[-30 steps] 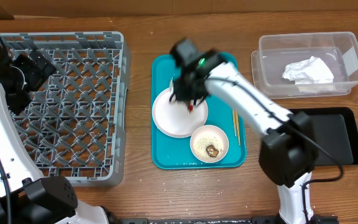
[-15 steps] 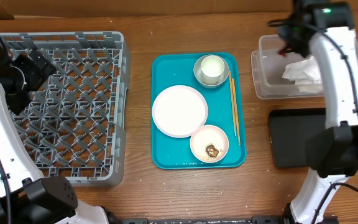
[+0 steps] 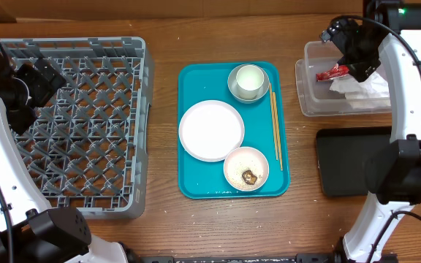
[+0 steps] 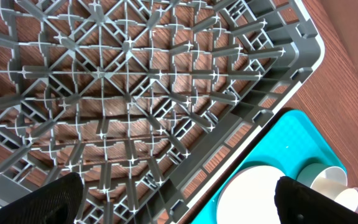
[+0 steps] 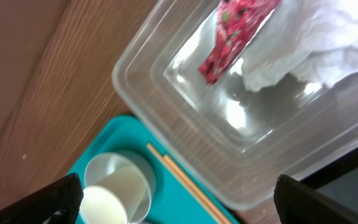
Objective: Sort waste into correct bins and load items into the dishwasher
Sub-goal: 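Carry the red wrapper to the clear bin and release it, then grasp the rim of the small pink bowl with the right gripper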
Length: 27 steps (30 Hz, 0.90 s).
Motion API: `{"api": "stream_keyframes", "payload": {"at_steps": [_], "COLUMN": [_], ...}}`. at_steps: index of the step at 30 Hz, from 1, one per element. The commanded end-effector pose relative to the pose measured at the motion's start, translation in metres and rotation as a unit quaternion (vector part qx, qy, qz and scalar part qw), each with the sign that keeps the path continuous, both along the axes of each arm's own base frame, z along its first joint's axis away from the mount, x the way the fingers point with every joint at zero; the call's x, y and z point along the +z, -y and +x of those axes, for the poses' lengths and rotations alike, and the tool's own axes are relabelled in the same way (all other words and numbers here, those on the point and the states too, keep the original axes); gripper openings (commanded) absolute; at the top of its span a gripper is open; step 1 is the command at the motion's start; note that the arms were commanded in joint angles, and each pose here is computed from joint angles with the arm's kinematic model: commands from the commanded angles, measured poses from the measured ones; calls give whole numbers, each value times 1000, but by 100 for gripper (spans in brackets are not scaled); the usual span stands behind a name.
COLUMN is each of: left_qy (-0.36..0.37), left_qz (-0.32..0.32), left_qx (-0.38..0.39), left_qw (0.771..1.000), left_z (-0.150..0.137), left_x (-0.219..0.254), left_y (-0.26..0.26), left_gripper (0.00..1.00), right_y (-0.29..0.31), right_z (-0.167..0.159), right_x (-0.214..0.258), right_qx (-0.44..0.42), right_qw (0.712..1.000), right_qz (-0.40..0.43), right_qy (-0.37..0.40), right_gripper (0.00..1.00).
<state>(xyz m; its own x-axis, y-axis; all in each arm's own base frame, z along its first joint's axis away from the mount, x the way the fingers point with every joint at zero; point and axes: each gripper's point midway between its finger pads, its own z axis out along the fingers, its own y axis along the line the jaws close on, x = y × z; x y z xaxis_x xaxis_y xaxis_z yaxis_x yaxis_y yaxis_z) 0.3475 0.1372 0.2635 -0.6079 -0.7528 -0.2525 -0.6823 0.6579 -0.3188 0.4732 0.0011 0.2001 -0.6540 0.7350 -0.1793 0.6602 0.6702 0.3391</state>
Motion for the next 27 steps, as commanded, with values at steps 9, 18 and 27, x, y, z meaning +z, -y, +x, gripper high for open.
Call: {"api": "stream_keyframes", "payload": {"at_steps": [9, 18, 27], "left_qy": [12, 12, 12], "left_qz": [5, 5, 5], "left_qx": [6, 6, 6], "left_qw": [1000, 1000, 1000], "left_z": [-1, -1, -1], "left_x": [9, 9, 9], "left_y": [-1, -1, -1], "left_gripper": [100, 100, 100], "right_y": [-23, 16, -114], "right_z": [-78, -145, -170], "right_x": [150, 125, 110], "right_qx": [92, 44, 333], "right_qw": [983, 995, 938], "right_qz": [11, -84, 87], "right_qy": [156, 32, 35], "right_gripper": [100, 100, 100]}}
